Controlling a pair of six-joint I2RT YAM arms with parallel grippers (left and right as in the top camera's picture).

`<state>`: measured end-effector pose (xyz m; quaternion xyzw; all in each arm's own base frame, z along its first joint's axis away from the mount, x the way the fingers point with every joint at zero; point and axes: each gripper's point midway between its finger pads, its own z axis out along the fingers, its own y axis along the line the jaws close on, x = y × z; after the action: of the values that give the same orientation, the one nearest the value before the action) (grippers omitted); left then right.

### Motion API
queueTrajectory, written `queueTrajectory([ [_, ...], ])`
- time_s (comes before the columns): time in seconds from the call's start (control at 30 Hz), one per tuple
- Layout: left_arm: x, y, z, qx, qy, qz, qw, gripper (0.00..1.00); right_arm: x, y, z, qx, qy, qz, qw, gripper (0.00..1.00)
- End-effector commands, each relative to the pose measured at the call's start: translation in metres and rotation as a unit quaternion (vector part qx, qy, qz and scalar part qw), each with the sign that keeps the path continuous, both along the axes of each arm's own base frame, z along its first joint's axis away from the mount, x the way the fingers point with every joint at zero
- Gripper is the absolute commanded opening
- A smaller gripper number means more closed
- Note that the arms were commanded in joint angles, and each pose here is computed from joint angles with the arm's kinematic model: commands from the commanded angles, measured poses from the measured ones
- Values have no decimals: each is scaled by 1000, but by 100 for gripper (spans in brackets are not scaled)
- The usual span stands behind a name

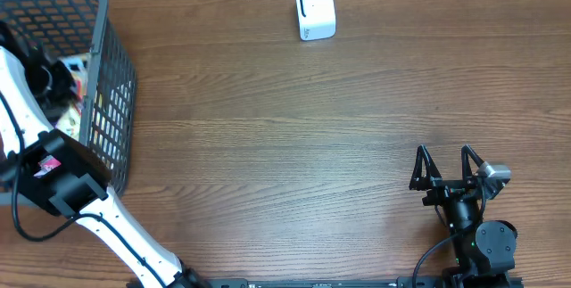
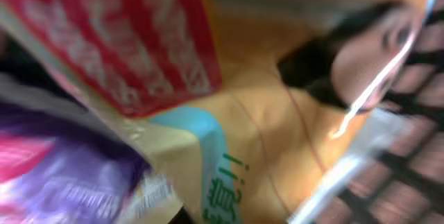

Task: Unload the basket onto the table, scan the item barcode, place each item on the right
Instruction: 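Grasp the yellow snack bag in the basket with the left gripper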

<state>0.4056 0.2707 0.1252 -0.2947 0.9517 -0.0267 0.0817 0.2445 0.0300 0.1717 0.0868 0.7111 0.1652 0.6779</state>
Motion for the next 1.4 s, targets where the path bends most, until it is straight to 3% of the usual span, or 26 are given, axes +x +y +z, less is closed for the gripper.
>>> queueTrajectory([
  [0.0,22,0,88,17,-127,23,991,4,1,-3,-1,-2,-3,-8,1000,100],
  [0.2,8,-29,216,70,-266,1,961,4,1,-3,-1,-2,-3,-8,1000,100],
  [0.37,-20,-33,259,129,-283,15,950,4,1,-3,-1,-2,-3,-8,1000,100],
  [0.4,-25,-30,257,136,-272,28,952,19,1,-3,-1,-2,-3,-8,1000,100],
  [0.43,-29,-25,251,140,-256,44,955,43,1,-3,-1,-2,-3,-8,1000,100],
  [0.47,-31,-21,242,141,-238,58,959,59,1,-3,-1,-2,-3,-8,1000,100],
  [0.5,-32,-17,233,138,-221,68,963,84,1,-3,-1,-2,-3,-8,1000,100],
  [0.53,-32,-14,221,132,-204,75,967,100,1,-3,-1,-2,-3,-8,1000,100],
  [0.9,-7,4,60,26,-33,81,996,100,1,-3,-1,-2,-3,-8,1000,100],
  [1.37,16,20,-40,-6,20,80,997,100,1,-3,-1,-2,-3,-8,1000,100],
])
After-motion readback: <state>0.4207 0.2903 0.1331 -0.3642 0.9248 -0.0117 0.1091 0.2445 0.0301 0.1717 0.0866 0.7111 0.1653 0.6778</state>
